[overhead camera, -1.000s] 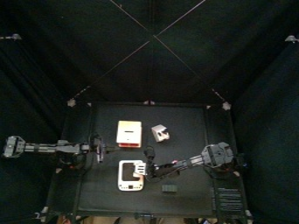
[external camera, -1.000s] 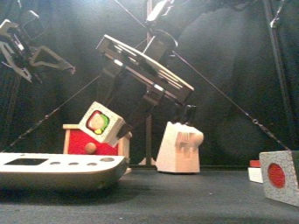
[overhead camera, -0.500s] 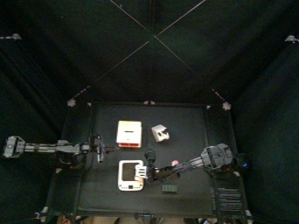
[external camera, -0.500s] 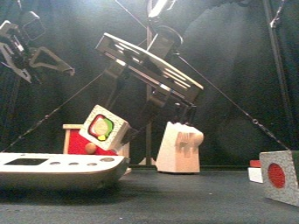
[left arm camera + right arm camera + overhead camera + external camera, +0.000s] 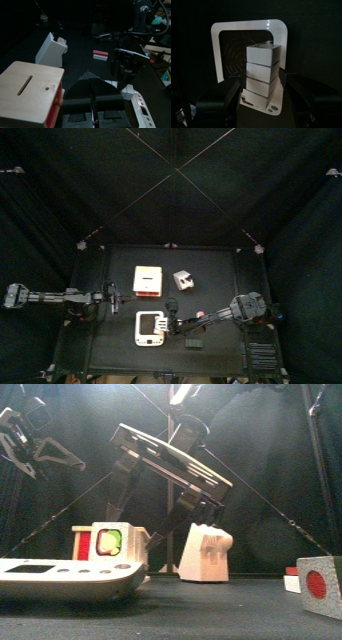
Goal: Put sushi roll on stove
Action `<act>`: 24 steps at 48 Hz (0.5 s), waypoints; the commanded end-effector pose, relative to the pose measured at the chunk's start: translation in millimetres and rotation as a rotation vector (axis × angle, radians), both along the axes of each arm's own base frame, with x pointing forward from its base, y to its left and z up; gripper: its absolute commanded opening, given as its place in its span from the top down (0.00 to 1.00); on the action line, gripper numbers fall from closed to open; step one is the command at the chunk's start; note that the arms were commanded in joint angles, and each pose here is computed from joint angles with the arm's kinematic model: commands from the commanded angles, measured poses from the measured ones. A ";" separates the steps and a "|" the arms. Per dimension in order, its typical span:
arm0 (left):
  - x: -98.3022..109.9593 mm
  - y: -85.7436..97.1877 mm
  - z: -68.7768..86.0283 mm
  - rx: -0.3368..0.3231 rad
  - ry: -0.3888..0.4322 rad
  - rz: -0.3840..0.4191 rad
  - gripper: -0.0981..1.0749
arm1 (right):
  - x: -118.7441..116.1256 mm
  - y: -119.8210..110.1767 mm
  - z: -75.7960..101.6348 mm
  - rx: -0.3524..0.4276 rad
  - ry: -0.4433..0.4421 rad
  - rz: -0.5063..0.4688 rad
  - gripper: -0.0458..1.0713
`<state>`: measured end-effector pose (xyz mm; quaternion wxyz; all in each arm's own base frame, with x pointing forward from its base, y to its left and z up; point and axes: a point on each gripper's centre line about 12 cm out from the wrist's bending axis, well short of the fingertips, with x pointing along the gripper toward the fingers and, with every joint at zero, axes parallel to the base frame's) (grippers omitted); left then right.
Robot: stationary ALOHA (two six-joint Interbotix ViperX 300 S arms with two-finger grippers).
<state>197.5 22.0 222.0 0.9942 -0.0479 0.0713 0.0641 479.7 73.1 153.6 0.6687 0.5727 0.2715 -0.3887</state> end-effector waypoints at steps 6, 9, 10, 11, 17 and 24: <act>1.9 0.8 4.8 0.003 -0.014 0.003 0.92 | 4.7 -0.1 27.4 0.001 -0.066 0.012 0.16; 1.7 0.8 5.1 0.003 -0.015 0.003 0.92 | 4.8 -0.7 29.2 -0.007 -0.070 0.017 0.16; 1.9 0.8 4.8 0.001 -0.014 0.003 0.92 | 4.7 -0.9 30.0 -0.010 -0.071 0.018 0.16; 1.9 0.8 4.8 0.003 -0.014 0.003 0.92 | 4.2 -1.1 31.1 -0.011 -0.073 0.019 0.16; 1.7 0.8 5.1 0.002 -0.015 0.003 0.92 | 2.9 -1.9 35.3 -0.016 -0.079 0.020 0.16; 1.7 0.8 5.1 0.003 -0.015 0.003 0.92 | 0.2 -3.7 39.7 -0.033 -0.086 0.028 0.16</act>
